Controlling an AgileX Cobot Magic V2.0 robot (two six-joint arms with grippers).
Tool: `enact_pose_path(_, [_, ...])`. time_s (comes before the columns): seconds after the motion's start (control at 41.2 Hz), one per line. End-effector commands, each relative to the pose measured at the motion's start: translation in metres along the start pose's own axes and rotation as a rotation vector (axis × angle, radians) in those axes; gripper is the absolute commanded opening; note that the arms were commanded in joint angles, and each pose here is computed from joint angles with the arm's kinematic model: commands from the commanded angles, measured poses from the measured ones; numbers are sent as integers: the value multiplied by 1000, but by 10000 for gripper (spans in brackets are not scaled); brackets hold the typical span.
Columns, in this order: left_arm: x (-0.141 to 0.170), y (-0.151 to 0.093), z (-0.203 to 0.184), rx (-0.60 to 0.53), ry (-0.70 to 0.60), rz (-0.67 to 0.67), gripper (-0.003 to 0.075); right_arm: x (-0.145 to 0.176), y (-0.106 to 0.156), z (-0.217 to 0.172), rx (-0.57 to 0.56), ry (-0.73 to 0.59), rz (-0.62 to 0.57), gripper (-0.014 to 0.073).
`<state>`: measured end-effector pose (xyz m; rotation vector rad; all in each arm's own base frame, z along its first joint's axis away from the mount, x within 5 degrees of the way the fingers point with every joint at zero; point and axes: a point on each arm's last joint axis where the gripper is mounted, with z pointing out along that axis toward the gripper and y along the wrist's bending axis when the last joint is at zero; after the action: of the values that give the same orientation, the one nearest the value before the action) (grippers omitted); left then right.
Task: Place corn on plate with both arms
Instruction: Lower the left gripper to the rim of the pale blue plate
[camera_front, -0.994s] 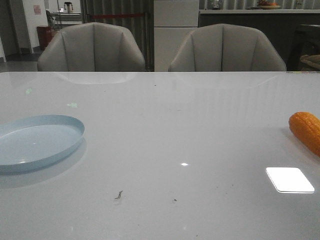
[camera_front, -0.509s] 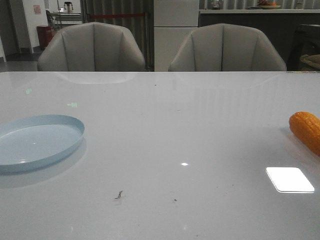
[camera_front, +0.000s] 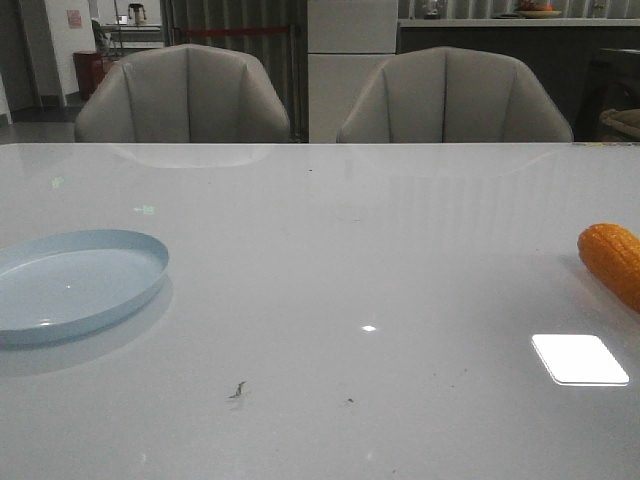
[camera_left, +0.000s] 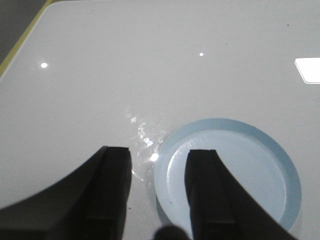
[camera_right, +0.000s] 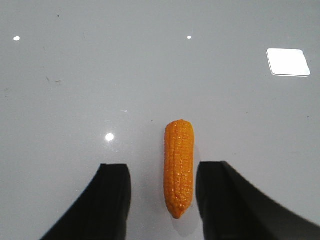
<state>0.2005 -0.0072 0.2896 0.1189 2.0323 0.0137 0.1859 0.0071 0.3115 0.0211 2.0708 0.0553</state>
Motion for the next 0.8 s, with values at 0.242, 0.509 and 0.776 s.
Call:
enact_pose_path(0.242, [-48, 13, 14, -7, 33, -125, 347, -18, 0, -7, 1, -110, -19, 435])
enact_pose_path(0.509, [-80, 25, 74, 18, 246, -136, 346, -18, 0, -7, 1, -110, -19, 435])
enact_pose_path(0.776, [-68, 28, 139, 56, 476, -145, 344, -18, 0, -7, 1, -110, -19, 435])
